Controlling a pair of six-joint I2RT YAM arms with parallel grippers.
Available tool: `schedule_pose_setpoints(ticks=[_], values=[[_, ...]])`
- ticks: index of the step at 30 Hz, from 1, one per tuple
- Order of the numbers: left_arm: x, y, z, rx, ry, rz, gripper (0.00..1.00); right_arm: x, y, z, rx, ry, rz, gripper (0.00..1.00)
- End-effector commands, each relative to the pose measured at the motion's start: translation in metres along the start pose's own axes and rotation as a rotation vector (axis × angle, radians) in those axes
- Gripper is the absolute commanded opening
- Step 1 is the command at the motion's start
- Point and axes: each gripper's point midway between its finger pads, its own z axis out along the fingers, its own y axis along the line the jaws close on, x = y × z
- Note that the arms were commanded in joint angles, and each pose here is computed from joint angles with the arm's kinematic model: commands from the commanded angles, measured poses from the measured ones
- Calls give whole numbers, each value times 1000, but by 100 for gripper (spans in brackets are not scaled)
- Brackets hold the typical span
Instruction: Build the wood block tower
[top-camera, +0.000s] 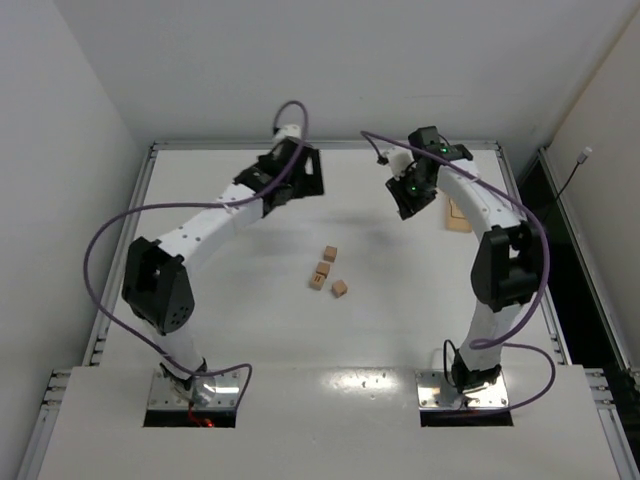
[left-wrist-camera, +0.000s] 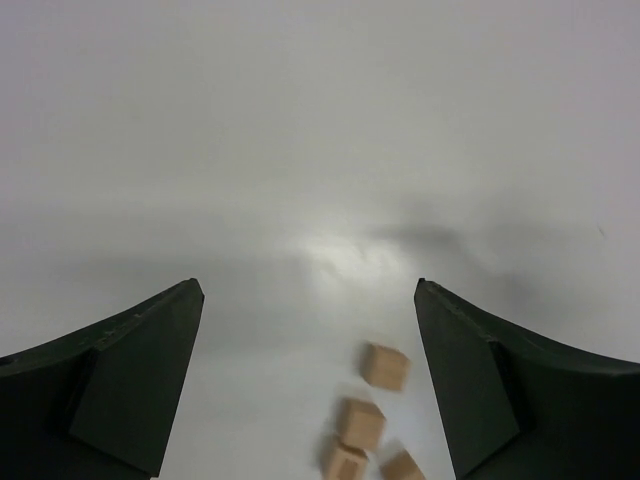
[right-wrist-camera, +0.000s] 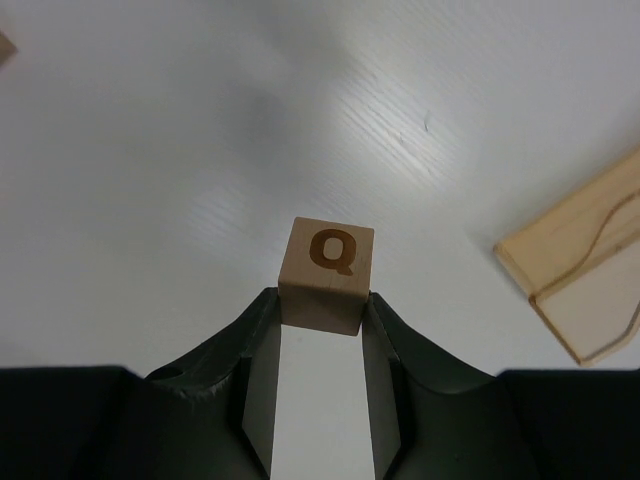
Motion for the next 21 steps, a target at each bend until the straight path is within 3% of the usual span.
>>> schedule_pose_setpoints(ticks=[1,6,9,15,21], values=[[-36,96,13,-186,-40,-85,85,-51,25,-2,-76,-104,-135,0],[-47,187,15,-328,-46,-174,86,-89,74,11,-168,-93,-317,0],[-40,212,14,-347,-28,-209,86,-93,105,15,-255,-72,-450,0],[-27,241,14,-387,-1,-235,87,-84,139,23,-301,47,-613,0],[-26,252,16,-380,3,-272,88,-69,153,31,-293,165,-676,0]])
